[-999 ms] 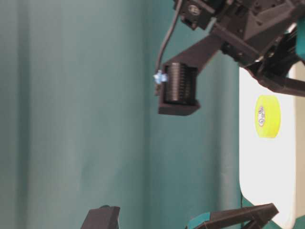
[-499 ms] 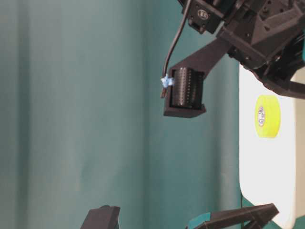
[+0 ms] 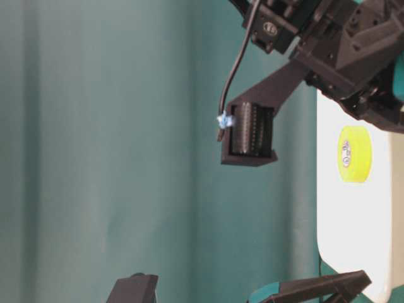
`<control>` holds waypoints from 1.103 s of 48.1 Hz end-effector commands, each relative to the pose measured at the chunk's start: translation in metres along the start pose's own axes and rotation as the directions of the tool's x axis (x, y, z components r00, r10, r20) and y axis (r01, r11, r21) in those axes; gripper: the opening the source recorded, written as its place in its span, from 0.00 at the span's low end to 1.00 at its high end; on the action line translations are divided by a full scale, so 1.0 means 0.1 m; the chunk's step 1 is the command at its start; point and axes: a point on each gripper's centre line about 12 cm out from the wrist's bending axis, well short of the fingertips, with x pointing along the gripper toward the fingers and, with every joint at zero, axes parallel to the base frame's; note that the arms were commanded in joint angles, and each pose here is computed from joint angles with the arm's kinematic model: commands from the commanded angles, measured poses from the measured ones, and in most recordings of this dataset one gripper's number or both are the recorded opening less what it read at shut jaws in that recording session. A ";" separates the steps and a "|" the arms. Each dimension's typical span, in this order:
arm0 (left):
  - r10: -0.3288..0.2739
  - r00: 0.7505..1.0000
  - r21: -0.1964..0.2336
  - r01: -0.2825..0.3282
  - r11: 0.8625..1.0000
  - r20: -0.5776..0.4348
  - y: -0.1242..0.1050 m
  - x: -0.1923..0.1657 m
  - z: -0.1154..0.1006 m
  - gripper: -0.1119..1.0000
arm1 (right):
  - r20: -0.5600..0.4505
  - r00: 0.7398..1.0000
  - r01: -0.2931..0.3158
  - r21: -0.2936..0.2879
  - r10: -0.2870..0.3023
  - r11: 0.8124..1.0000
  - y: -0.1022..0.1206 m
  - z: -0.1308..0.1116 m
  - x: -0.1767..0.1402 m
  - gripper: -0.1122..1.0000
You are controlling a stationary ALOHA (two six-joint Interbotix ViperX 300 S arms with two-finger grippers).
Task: Put the tape alternately from left to right into the white case.
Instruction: 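Move the right gripper over the white tape roll and lower it, then close the right gripper on the white tape roll's inner edge, then lift the white tape and carry it into the white case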
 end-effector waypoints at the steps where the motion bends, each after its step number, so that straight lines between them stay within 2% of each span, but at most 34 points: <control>1: -0.002 0.999 -0.001 0.002 1.000 0.043 -0.01 -0.06 0.11 0.88 | 0.033 0.999 -0.003 -0.013 0.004 1.000 0.02 0.15 -0.07 0.41; 16: -0.003 0.999 0.001 0.003 1.000 0.042 -0.02 -0.06 0.11 0.88 | 0.057 0.998 -0.004 -0.021 0.005 1.000 0.05 0.25 -0.18 0.41; 25: -0.007 0.999 0.006 0.007 1.000 0.042 -0.04 -0.06 0.12 0.88 | 0.121 0.992 -0.030 -0.037 0.034 0.999 0.18 0.42 -0.46 0.41; 34: -0.009 0.999 0.005 0.009 1.000 0.042 -0.04 -0.06 0.12 0.88 | 0.152 0.988 -0.025 -0.053 0.033 0.998 0.19 0.54 -0.72 0.41; 44: -0.012 0.999 0.010 0.012 1.000 0.042 -0.06 -0.06 0.12 0.88 | 0.153 0.988 -0.010 -0.091 0.023 0.996 0.18 0.54 -0.73 0.41; 53: -0.012 0.999 0.010 0.012 1.000 0.042 -0.06 -0.06 0.12 0.88 | 0.162 0.987 0.009 -0.089 0.005 0.996 0.09 0.58 -0.73 0.40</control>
